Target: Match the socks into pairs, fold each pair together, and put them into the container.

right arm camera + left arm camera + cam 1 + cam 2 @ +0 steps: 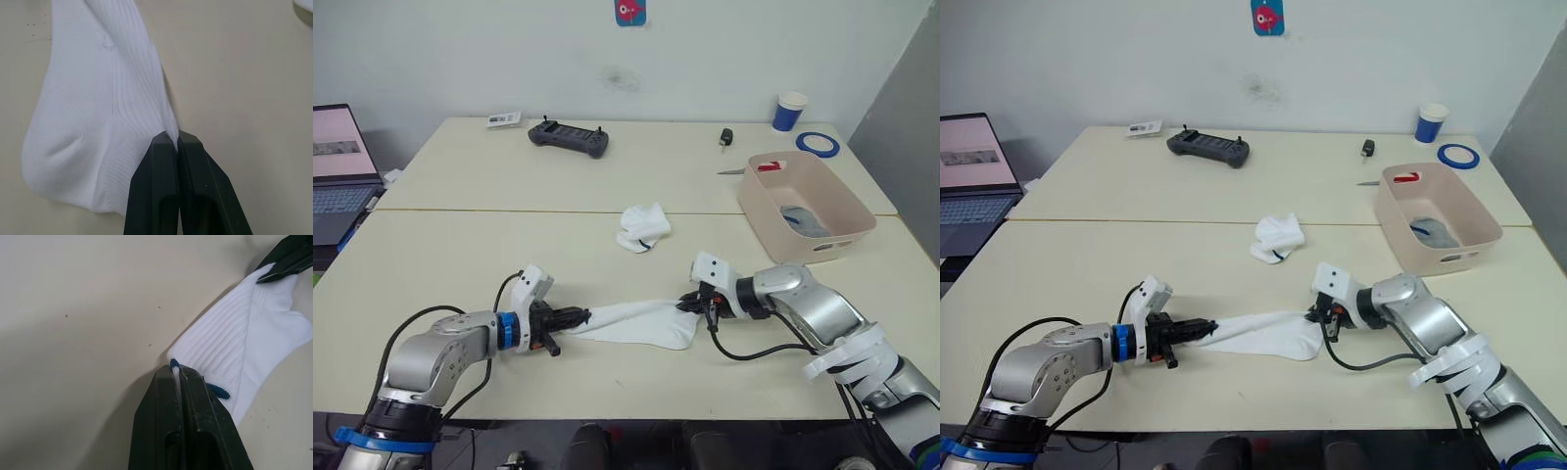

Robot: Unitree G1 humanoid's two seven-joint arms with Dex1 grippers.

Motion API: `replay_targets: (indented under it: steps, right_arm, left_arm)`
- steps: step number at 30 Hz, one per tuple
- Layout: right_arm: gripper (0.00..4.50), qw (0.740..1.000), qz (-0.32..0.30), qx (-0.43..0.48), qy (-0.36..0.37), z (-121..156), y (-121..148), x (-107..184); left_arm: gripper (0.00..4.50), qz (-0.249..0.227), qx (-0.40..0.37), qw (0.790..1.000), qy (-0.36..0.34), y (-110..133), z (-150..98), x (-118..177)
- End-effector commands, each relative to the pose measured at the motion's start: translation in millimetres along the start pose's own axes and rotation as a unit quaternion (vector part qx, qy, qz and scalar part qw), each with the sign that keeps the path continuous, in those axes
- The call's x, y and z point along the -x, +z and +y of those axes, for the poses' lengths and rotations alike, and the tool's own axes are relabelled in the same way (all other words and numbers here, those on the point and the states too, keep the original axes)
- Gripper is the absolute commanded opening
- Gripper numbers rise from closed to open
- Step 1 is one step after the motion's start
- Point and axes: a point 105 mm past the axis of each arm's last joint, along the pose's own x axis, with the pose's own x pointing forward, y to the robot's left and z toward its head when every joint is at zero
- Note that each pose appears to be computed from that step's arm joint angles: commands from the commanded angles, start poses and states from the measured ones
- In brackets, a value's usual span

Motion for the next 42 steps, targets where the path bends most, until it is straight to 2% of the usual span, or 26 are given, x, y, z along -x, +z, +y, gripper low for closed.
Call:
replay_targets:
  steps: [1,7,13,17,21,24,28,33,42]
  right_arm:
    - [0.05,0.999,-0.017,0.028,0.015,7,11,5]
    - [0.05,0.997,-0.038,0.049,0.052,31,26,32]
    - [0.05,0.991,-0.024,0.036,0.125,71,21,60]
    - [0.05,0.979,-0.022,-0.006,0.204,110,20,74]
    - [0.05,0.971,-0.015,-0.036,0.237,128,18,80]
    - [0.05,0.978,0.001,-0.062,0.198,113,6,72]
    - [0.05,0.99,0.015,-0.06,0.124,78,-4,55]
    - [0.05,0.996,0.026,-0.03,0.076,48,-4,38]
    - [0.05,0.999,0.035,0.039,0.01,13,-3,18]
  left_arm:
    - [0.0,-0.009,-0.028,0.999,-0.025,12,-12,12]
    - [0.0,0.01,-0.035,0.995,-0.098,13,-51,38]
    - [0.0,0.06,-0.016,0.985,-0.164,-13,-91,59]
    - [0.0,0.093,0.034,0.97,-0.222,-31,-122,73]
    - [0.0,0.106,0.071,0.964,-0.232,-41,-133,79]
    - [0.0,0.101,0.08,0.972,-0.194,-47,-118,72]
    - [0.0,0.064,0.076,0.988,-0.119,-41,-85,53]
    - [0.0,0.024,0.083,0.994,-0.067,-24,-57,36]
    - [0.0,0.001,0.051,0.998,0.026,-15,-16,14]
